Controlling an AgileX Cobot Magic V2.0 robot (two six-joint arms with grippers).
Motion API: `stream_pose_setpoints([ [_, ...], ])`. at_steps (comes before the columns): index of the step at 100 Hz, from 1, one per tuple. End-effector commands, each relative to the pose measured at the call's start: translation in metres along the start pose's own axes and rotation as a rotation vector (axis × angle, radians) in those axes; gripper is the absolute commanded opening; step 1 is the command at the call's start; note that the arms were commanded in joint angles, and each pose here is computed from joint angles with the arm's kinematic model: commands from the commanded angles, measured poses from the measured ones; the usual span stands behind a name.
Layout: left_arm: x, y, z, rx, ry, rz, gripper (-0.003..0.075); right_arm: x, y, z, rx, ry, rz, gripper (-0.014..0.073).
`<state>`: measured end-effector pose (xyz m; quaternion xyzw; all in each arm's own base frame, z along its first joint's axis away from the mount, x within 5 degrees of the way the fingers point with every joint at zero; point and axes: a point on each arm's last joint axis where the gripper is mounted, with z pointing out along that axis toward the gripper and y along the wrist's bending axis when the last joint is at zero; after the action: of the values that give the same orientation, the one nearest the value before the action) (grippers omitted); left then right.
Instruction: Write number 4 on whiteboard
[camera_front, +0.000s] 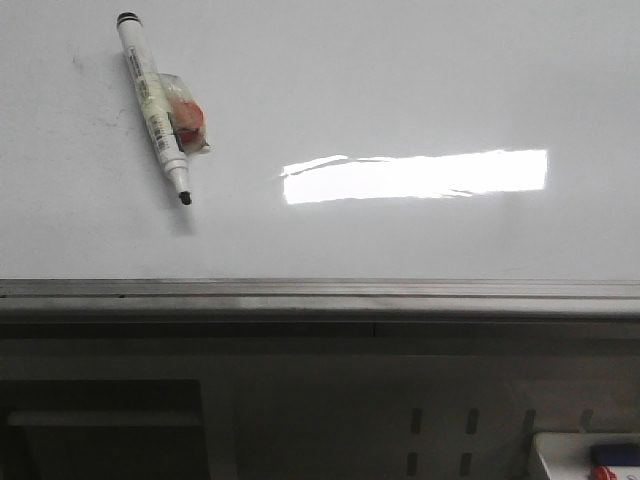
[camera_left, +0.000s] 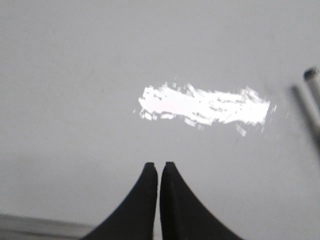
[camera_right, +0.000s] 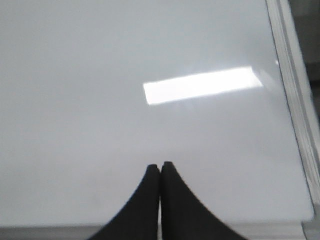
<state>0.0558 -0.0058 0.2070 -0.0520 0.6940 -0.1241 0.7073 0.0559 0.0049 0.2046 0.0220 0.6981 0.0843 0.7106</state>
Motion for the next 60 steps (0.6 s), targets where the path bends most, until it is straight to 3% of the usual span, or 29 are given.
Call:
stream_pose_setpoints([
  [1,-0.006,0.003,-0.002,0.009,-0.161,-0.195,-0.0020,-0.011,0.000,-0.001,-0.020,-0.189,0.084,-0.0054],
  [15,-0.008,0.006,-0.002,-0.003,-0.190,-0.458,-0.0020,-0.015,-0.001,-0.002,-0.019,-0.232,0.170,-0.0054],
  [24,-0.008,0.004,-0.002,0.007,-0.157,-0.517,-0.0020,-0.021,-0.001,-0.003,-0.018,-0.253,0.261,-0.0054],
  [35,-0.019,-0.008,-0.002,0.047,-0.032,-0.377,-0.0020,-0.045,0.004,-0.008,-0.042,-0.254,0.258,-0.0053],
  [50,-0.047,-0.020,0.004,0.029,0.174,-0.130,-0.0013,-0.075,0.013,-0.010,-0.043,-0.097,0.142,-0.0041],
  [60,-0.069,-0.026,0.018,0.013,0.264,-0.099,0.0089,-0.093,0.017,-0.004,-0.039,-0.028,0.141,0.0036],
])
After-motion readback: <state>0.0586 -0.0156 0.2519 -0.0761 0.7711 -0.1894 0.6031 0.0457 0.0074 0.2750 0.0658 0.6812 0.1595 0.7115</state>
